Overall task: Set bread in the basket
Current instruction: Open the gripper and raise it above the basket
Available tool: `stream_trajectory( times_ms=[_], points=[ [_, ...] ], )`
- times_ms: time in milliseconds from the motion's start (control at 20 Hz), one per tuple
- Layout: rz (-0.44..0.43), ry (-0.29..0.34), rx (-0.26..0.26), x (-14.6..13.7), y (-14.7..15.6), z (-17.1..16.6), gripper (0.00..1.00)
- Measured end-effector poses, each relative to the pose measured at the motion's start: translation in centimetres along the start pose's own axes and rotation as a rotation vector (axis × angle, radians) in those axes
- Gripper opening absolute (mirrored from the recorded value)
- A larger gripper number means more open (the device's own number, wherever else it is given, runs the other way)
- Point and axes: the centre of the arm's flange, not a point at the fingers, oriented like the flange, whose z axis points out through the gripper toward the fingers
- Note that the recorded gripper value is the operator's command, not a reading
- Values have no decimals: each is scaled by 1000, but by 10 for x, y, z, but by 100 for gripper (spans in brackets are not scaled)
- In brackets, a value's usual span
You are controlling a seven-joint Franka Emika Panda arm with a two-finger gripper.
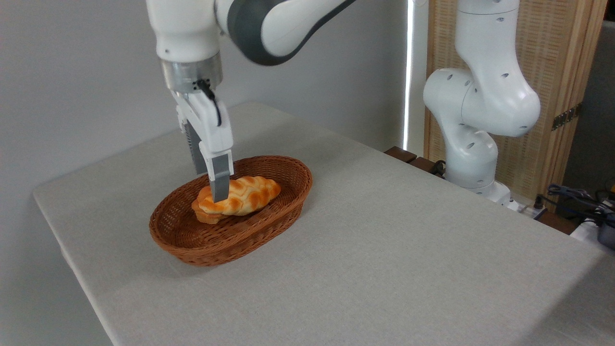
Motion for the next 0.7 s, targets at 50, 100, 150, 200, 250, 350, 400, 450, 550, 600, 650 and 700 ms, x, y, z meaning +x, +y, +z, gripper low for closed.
stream_trajectory(
  times_ms=[50, 100, 150, 200, 250, 350, 400, 450, 550, 600, 650, 700],
  points=[
    [-37, 11, 16, -13, -14, -13, 100],
    [-56, 12, 20, -20, -21, -19, 100],
    [-83, 6, 16, -32, -29, -26, 100],
    [-94, -1, 13, -38, -33, -29, 100],
    [-105, -24, 9, -46, -38, -32, 100],
    [-120, -71, 20, -54, -41, -33, 100],
    [-137, -93, 31, -56, -41, -32, 100],
    [-150, -101, 38, -56, -41, -32, 100],
    [-175, -110, 50, -56, -41, -32, 100],
    [-184, -112, 53, -56, -41, -33, 100],
    [-190, -113, 55, -57, -42, -33, 100],
    [-192, -113, 56, -57, -43, -33, 100]
  ],
)
